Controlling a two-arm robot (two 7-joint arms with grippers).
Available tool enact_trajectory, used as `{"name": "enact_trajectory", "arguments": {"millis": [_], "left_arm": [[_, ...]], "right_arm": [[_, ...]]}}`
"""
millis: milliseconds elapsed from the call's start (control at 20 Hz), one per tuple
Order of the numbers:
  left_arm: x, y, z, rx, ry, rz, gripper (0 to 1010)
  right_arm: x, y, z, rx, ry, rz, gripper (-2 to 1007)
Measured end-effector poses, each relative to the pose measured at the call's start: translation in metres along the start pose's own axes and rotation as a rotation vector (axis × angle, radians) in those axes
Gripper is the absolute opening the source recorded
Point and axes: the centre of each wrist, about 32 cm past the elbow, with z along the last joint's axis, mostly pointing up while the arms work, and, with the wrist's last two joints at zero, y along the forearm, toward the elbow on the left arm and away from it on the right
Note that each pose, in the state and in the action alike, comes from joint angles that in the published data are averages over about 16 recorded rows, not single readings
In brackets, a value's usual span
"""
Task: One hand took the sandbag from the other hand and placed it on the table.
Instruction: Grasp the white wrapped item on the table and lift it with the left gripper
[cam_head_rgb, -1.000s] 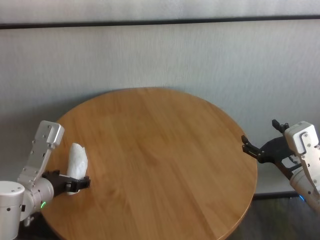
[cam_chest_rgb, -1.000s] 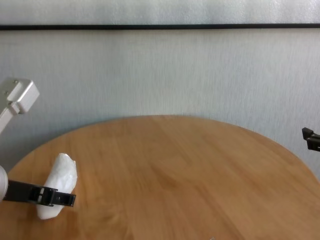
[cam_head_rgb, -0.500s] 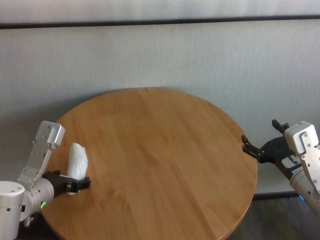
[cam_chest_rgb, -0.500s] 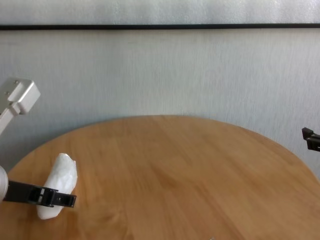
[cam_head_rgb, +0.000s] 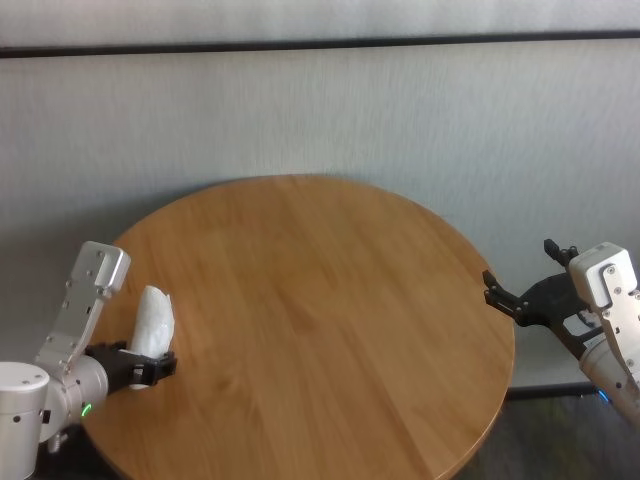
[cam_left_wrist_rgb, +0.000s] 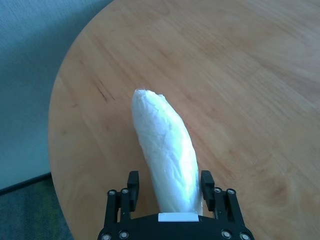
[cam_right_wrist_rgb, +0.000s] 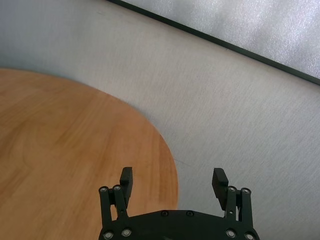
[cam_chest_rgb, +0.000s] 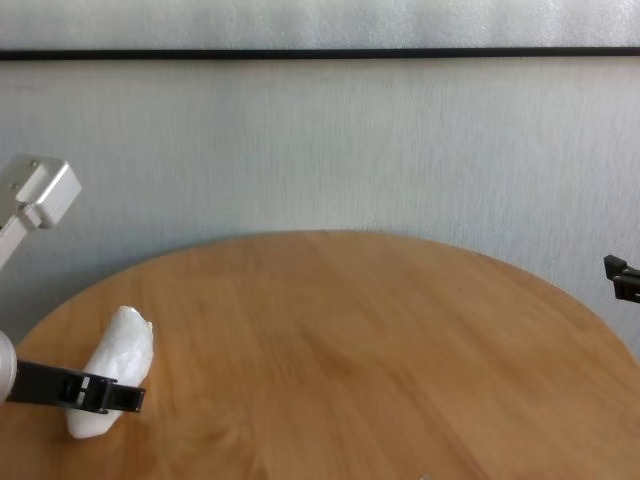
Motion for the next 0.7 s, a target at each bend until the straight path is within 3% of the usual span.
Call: {"name": "enact_trajectory", "arguments": {"millis": [700], "left_arm": [[-0.0001,0.0001,0.0004,-0.001,-0.001,-0.002,497]], "right_arm": [[0.0,0.0,0.0,0.0,0.0,0.0,1001]]}}
